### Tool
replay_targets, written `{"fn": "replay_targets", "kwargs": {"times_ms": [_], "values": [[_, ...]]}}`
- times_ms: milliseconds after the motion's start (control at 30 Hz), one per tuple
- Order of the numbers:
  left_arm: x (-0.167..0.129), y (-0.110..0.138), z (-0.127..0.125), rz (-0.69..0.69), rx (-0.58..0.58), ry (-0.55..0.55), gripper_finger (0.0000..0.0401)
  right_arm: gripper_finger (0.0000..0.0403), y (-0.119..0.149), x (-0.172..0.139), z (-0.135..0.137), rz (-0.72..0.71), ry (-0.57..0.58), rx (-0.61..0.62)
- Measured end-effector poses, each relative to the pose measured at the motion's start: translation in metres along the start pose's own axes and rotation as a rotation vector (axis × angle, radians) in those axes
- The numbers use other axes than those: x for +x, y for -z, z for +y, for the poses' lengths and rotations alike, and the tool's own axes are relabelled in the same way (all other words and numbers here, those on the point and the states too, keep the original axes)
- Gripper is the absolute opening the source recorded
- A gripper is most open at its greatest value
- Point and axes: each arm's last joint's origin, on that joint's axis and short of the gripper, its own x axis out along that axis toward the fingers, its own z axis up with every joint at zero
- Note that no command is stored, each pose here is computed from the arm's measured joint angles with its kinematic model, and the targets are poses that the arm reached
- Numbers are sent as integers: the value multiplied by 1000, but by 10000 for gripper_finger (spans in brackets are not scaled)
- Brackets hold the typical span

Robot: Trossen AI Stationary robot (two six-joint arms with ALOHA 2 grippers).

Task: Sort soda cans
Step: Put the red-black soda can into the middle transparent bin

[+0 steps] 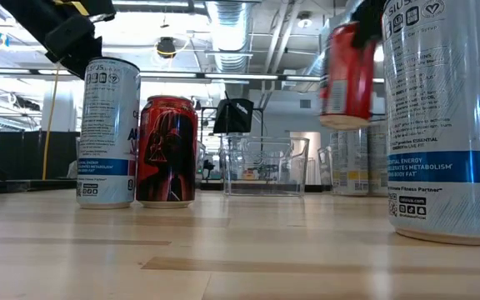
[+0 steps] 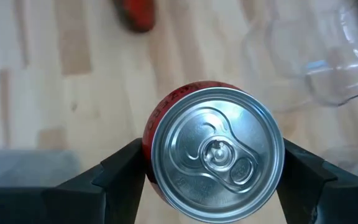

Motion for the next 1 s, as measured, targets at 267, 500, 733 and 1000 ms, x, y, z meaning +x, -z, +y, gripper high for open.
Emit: {"fn": "replay_targets", "kwargs": {"times_ms": [267, 500, 733, 1000], "values": [[0, 0, 0, -1, 27, -3, 320, 293, -29, 12, -47, -147, 73, 45], [0, 0, 0, -1, 33, -4, 320, 293, -38, 18, -86, -181, 159, 82], [1, 0, 1, -3, 27, -14, 320, 293, -50, 20, -106, -280, 205, 83], [1, -1, 1, -2, 29, -15, 320, 293, -57, 29, -132, -319, 252, 98]]}}
